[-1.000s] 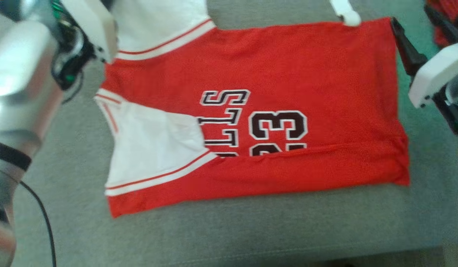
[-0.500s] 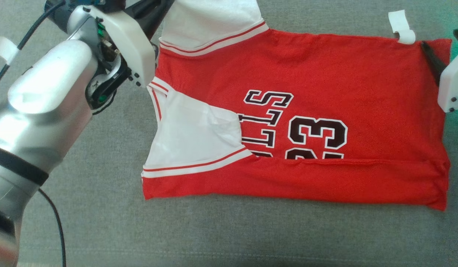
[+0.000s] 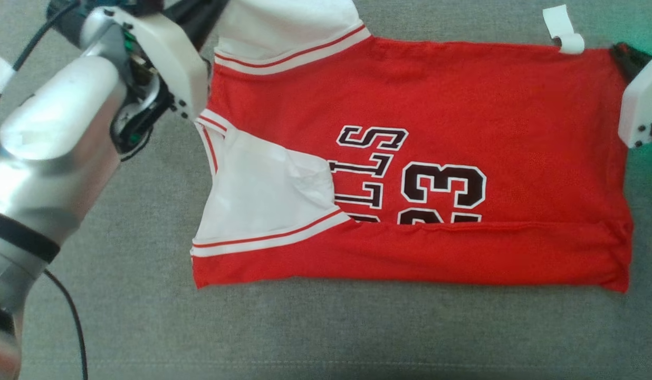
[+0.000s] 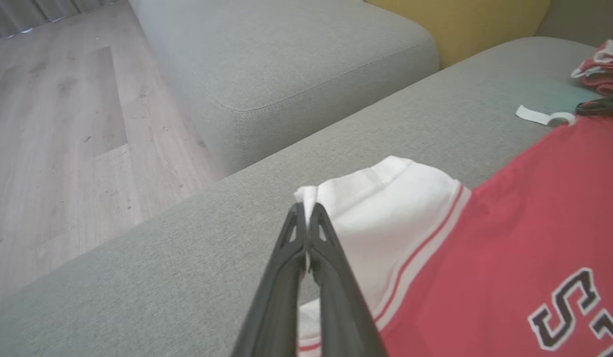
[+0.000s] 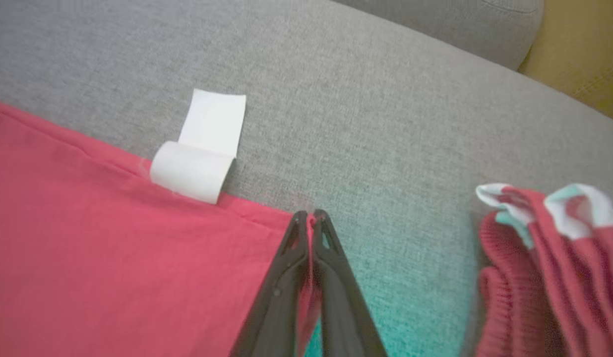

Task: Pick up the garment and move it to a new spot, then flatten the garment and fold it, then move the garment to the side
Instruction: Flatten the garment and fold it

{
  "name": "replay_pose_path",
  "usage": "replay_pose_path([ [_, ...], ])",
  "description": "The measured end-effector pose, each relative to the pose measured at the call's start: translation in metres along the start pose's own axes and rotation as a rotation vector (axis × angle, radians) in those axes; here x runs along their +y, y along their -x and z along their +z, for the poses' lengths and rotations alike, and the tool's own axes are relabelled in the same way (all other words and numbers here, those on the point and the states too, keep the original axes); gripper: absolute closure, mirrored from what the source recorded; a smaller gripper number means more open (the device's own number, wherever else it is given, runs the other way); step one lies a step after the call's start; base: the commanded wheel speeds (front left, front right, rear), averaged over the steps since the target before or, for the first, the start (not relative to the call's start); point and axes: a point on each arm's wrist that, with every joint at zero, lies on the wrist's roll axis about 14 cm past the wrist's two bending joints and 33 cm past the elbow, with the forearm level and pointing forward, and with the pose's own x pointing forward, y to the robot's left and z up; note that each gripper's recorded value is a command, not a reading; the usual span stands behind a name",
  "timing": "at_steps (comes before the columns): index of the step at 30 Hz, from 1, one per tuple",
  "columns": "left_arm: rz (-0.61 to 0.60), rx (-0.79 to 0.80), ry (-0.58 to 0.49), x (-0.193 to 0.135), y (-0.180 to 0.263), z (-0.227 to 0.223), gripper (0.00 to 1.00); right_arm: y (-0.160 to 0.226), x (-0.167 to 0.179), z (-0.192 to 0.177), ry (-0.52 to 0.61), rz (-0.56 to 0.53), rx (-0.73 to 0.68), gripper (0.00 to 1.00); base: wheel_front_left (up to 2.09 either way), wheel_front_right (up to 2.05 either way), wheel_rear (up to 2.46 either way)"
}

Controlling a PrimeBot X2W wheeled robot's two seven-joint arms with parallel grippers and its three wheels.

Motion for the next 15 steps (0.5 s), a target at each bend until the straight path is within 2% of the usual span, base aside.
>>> replay_pose_path([
  [7, 0.078, -0.039, 0.003, 0.023, -0.005, 0.004, 1.00, 0.002, -0.015, 0.045, -0.021, -0.026, -0.170, 1.00, 0.00, 0.00, 0.00],
  [15, 0.192, -0.168, -0.027, 0.067, -0.014, 0.052, 1.00, 0.012, -0.034, 0.108, -0.012, -0.071, -0.400, 1.00, 0.00, 0.00, 0.00],
])
